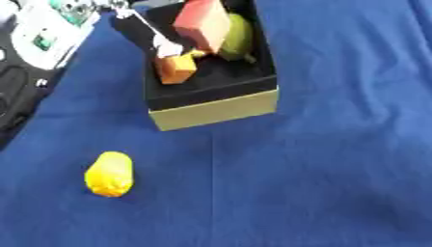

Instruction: Pick up objects on the table and place them in the box.

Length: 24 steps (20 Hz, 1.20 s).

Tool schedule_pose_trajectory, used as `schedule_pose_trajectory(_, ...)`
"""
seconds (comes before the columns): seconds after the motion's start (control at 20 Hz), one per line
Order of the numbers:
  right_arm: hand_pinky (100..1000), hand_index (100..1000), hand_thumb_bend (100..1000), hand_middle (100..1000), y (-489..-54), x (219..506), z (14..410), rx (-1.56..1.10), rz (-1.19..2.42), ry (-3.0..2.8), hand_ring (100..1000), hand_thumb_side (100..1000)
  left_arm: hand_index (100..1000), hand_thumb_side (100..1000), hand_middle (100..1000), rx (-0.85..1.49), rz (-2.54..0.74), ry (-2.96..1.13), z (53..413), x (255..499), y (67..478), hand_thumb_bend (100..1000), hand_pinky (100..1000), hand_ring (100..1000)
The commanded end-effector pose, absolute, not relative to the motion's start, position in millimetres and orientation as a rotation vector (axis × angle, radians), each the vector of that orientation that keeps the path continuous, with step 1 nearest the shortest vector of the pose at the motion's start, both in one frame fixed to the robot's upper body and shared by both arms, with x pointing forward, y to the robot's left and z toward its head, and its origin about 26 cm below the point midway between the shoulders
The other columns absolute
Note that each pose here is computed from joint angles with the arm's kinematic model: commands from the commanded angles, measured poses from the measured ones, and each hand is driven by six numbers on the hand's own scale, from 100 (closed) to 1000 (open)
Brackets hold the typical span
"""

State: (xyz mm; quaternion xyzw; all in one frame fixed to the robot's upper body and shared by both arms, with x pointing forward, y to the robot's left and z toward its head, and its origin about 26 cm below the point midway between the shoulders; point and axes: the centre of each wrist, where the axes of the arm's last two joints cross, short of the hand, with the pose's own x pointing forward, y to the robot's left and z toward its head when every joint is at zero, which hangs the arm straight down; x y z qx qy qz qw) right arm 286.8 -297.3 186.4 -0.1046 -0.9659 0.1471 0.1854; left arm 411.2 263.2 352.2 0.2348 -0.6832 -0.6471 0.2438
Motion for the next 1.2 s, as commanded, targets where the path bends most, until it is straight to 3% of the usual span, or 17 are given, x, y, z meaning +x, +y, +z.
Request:
schedule_pose_trajectory(0.05, 775, 823, 100, 733, -300.4, 286.3, 195.1, -0.293, 0.432, -2.738, 787, 531, 771, 100, 631, 0.729, -1.776, -1.808, 353.6, 416.1, 270.6, 151, 830, 712)
schedule_pose_trajectory(0.15, 775, 823, 100, 733, -300.1, 286.4, 195.1, -0.288, 0.431, -2.736, 787, 531, 826, 131, 699, 0.753, -1.775, -1.784, 347.8, 420.8, 273.2, 183, 853, 762)
schedule_pose_trajectory(0.3, 775, 822, 100, 733, -299.8, 286.4, 194.7, -0.282, 0.430, -2.730, 787, 531, 883, 302, 822, 0.756, -1.795, -1.777, 343.2, 423.6, 273.9, 282, 886, 831)
schedule_pose_trajectory(0.35, 775, 822, 100, 733, -299.7, 286.3, 194.3, -0.280, 0.432, -2.727, 786, 531, 892, 319, 831, 0.759, -1.798, -1.786, 343.4, 423.1, 274.7, 292, 889, 834)
schedule_pose_trajectory(0.65, 775, 822, 100, 733, -302.9, 284.3, 190.7, -0.288, 0.425, -2.709, 786, 531, 882, 331, 786, 0.803, -1.737, -1.858, 355.8, 410.8, 286.4, 303, 881, 812)
schedule_pose_trajectory(0.85, 776, 822, 100, 733, -307.3, 282.4, 188.5, -0.299, 0.412, -2.697, 787, 532, 857, 245, 736, 0.807, -1.729, -1.879, 359.0, 394.4, 294.1, 278, 859, 780)
schedule_pose_trajectory(1.05, 776, 822, 100, 733, -314.6, 278.6, 183.8, -0.330, 0.396, -2.676, 787, 533, 840, 234, 711, 0.820, -1.769, -1.871, 345.3, 358.2, 302.9, 301, 843, 761)
schedule_pose_trajectory(1.2, 777, 822, 100, 734, -317.3, 277.2, 182.3, -0.340, 0.381, -2.668, 787, 534, 842, 277, 704, 0.788, -1.783, -1.856, 325.0, 325.1, 302.9, 282, 841, 754)
